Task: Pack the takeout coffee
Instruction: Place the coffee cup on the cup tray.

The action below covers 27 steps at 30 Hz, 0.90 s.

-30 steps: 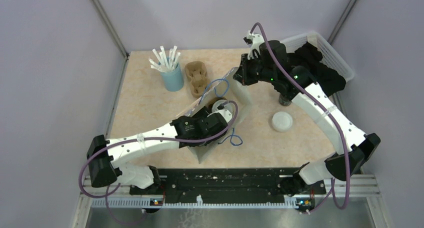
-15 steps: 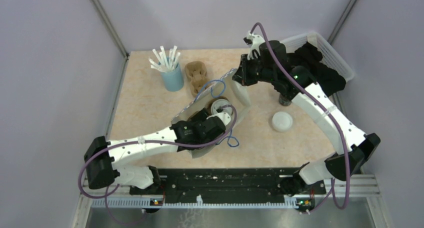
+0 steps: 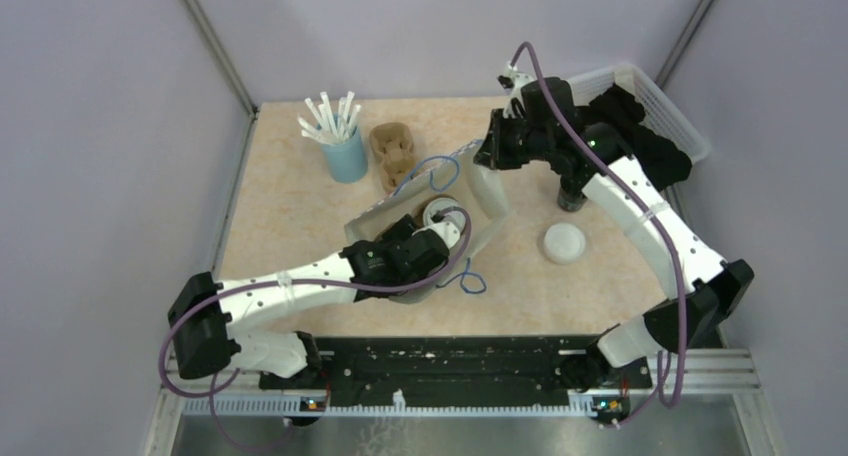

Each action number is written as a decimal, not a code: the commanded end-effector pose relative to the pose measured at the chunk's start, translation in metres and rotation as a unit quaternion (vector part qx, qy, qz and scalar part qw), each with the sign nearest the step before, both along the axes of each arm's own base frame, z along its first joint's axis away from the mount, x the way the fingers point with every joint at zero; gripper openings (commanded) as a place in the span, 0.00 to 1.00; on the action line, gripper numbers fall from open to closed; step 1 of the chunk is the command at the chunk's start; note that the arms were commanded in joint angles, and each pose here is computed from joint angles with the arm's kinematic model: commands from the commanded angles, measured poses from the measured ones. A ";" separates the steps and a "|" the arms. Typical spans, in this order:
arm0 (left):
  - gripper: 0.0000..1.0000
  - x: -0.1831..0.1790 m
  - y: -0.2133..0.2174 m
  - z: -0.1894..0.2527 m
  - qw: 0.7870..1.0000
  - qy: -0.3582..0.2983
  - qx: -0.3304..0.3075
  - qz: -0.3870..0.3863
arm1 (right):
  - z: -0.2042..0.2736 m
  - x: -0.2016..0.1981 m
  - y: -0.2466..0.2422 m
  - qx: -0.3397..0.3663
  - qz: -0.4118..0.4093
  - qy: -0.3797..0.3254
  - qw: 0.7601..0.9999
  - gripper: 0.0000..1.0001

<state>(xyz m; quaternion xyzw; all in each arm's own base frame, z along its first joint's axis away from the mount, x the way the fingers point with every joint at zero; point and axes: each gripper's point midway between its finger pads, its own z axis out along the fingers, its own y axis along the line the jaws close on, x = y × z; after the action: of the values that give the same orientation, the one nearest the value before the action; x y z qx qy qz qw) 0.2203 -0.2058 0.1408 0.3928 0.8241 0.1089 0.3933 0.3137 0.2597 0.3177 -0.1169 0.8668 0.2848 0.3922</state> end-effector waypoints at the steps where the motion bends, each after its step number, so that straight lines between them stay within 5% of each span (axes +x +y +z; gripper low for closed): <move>1: 0.57 0.004 -0.001 -0.007 1.000 0.007 0.003 -0.005 | -0.013 -0.005 -0.006 0.000 -0.014 0.084 0.996 0.00; 16: 0.57 0.024 -0.008 -0.025 0.992 0.117 -0.018 -0.034 | -0.038 0.020 -0.011 -0.067 -0.025 0.122 0.990 0.00; 27: 0.54 0.027 -0.001 -0.059 0.967 0.248 -0.037 -0.048 | -0.044 0.055 -0.006 -0.074 -0.009 0.118 0.990 0.00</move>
<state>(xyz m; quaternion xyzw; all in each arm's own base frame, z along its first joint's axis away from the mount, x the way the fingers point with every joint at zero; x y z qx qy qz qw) 0.2681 -0.2048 0.1208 0.4063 0.8672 0.0150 0.2874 0.3555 0.2542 0.2600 -0.0936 0.9342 0.2172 0.2671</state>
